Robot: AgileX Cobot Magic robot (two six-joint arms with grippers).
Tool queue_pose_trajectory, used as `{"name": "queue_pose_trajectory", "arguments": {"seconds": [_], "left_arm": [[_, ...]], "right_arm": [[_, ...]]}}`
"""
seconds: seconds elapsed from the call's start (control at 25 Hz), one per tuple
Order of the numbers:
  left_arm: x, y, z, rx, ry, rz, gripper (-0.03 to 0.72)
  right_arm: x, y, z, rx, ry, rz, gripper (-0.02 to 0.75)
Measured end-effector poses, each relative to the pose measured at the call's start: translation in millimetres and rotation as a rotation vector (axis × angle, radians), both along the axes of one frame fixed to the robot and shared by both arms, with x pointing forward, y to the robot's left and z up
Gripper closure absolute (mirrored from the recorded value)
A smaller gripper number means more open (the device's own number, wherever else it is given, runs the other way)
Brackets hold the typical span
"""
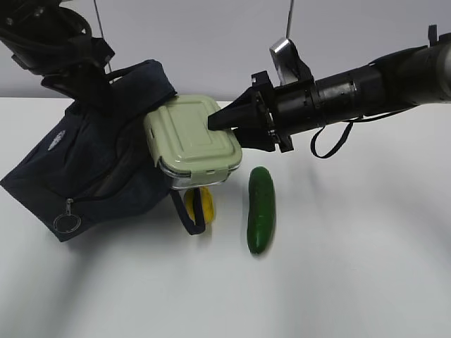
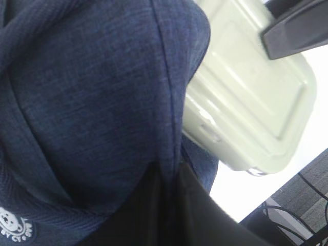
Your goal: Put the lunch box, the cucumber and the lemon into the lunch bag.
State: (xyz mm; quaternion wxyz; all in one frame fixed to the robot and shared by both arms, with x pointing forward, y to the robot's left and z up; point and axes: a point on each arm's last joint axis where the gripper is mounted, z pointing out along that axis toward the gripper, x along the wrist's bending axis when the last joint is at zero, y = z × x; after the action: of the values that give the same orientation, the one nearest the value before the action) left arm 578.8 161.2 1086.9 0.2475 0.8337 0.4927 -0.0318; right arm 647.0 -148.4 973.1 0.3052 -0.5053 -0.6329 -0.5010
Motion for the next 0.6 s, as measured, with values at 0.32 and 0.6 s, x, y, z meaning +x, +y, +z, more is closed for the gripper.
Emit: {"name": "queue_pose_trajectory", "arguments": {"seconds": [0.32, 0.6], "left_arm": [[-5, -8, 0, -0.008, 0.017, -0.034, 0.677], [-8, -15, 1, -0.015, 0.02, -0.057, 0.677]], "right_arm": [[3, 17, 8, 0.014, -0.047, 0.03, 0.38], [8, 22, 20, 0.015, -0.097, 0.03, 0.38]]}}
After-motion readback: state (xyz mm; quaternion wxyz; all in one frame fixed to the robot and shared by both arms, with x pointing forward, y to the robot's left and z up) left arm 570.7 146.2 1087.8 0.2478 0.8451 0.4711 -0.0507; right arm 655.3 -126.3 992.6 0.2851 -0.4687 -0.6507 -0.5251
